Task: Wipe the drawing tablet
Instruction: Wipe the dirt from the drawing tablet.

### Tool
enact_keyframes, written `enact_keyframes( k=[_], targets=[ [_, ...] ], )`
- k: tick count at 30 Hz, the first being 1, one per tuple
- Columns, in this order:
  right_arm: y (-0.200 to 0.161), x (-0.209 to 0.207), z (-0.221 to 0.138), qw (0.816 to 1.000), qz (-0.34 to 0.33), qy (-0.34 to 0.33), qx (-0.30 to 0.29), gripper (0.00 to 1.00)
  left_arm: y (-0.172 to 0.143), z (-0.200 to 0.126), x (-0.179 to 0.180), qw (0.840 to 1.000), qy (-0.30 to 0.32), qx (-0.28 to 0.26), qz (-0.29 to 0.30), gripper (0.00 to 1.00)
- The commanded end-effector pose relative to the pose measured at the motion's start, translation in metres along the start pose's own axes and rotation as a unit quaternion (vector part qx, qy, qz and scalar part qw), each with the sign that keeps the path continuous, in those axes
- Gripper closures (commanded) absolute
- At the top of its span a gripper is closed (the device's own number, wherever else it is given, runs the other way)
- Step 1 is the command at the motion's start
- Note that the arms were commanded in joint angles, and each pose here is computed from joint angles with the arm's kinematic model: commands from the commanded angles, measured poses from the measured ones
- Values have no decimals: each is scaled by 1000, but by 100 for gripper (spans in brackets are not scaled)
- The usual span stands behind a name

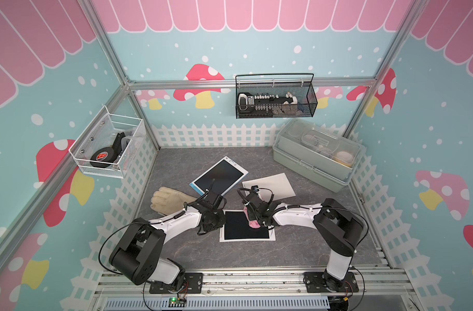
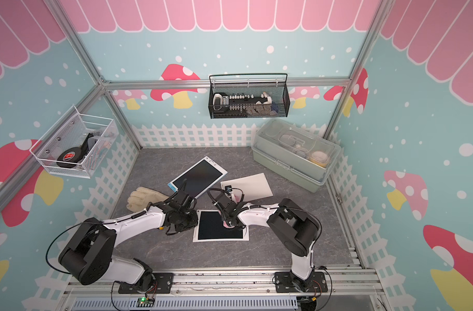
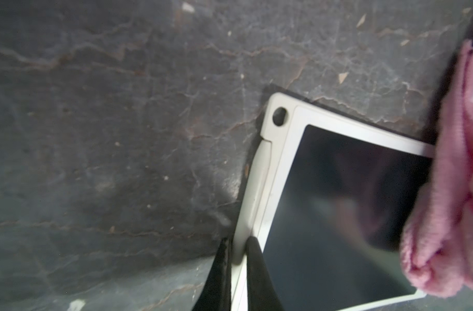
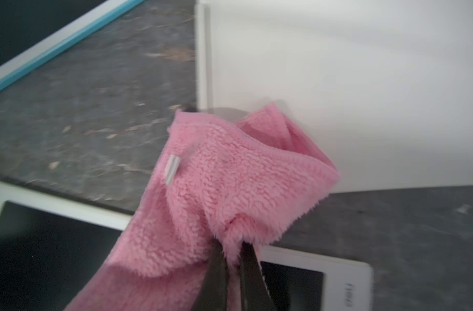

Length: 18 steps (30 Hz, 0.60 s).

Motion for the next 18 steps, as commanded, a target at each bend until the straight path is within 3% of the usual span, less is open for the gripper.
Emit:
enact_keyframes(
  k=[1, 4, 8, 11, 14, 18],
  targets=[
    [-39, -52, -7, 994, -3, -83, 67, 100, -20, 21, 37, 994, 97, 45, -21, 90],
    [-33, -48, -13, 996, -29, -68, 56, 100, -20, 22, 36, 994, 95, 46, -21, 90],
    [-6, 9, -18, 995, -90, -24, 20, 100, -19, 24, 33, 994, 93, 49, -16, 90],
    [0, 37, -15, 995, -93, 0, 23, 100, -19, 24, 30, 994, 92, 49, -16, 90],
    [-14, 21, -9, 996, -67, -22, 52, 100, -19, 24, 30, 994, 94, 48, -18, 90],
    [-44, -38, -16, 993, -22, -72, 86, 100, -20, 25, 32, 994, 96, 47, -21, 90]
  ],
)
Point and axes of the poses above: each gripper's point midway between its finger pads, its own z axis out along the fingers, its own x axis along the line the jaws close on, y = z × x, the point moved 9 cm from there along -z, back along the fingers, and after that the axes turned 11 degrees about -z, right-handed, at the moved point
